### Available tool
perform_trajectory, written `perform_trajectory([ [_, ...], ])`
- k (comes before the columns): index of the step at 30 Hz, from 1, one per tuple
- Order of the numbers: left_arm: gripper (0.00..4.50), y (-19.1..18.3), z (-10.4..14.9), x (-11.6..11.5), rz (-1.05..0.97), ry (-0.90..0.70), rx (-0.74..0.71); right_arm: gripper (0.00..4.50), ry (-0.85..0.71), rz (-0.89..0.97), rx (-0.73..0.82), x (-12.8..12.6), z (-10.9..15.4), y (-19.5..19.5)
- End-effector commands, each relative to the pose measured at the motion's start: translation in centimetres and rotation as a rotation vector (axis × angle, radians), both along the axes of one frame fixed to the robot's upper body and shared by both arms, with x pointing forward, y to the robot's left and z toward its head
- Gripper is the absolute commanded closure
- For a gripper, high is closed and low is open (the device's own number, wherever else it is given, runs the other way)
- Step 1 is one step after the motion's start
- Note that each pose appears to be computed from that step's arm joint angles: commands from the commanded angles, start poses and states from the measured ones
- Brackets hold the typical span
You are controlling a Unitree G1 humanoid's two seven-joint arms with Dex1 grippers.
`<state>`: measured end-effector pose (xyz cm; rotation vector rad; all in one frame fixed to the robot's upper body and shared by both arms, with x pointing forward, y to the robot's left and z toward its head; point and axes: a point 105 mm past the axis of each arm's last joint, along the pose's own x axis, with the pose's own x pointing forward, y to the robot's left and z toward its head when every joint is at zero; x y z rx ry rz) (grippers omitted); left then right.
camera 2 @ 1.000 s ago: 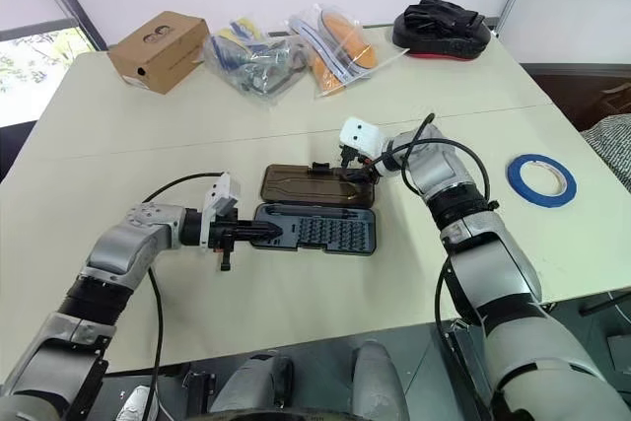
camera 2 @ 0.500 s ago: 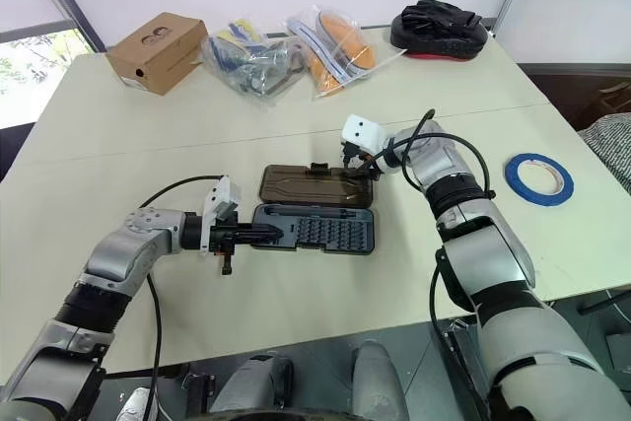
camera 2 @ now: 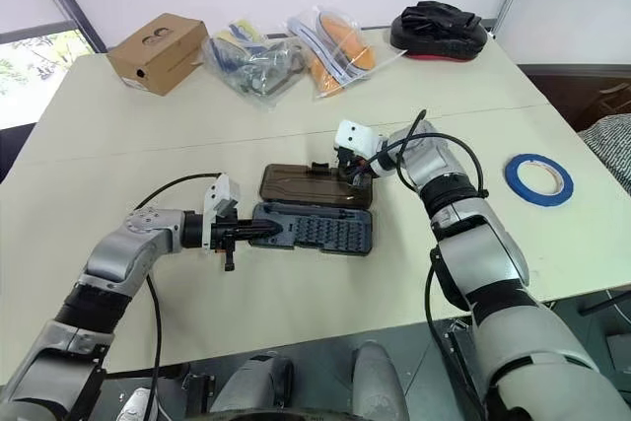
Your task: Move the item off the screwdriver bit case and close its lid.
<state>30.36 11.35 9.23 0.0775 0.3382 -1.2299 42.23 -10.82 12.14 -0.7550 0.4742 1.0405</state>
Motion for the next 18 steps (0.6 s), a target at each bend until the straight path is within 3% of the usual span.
perform_trajectory([
  [1,4.50,0.0,1.1,-0.2,0.006,-0.033,-0.029,4.45,0.072,-0.050,-0.056,-0.4,-2.8,-1.1],
  [8,4.50,0.1,1.4,0.0,0.037,-0.042,-0.046,4.45,0.051,-0.016,-0.074,-0.5,-2.8,-1.1],
  [11,4.50,0.0,2.3,0.4,0.063,-0.042,-0.086,4.45,-0.050,0.028,-0.091,-0.1,-1.5,-0.7],
  [18,4.50,0.3,7.2,3.2,0.160,-0.074,-0.247,4.45,-0.289,0.138,-0.087,-0.7,2.0,0.5],
])
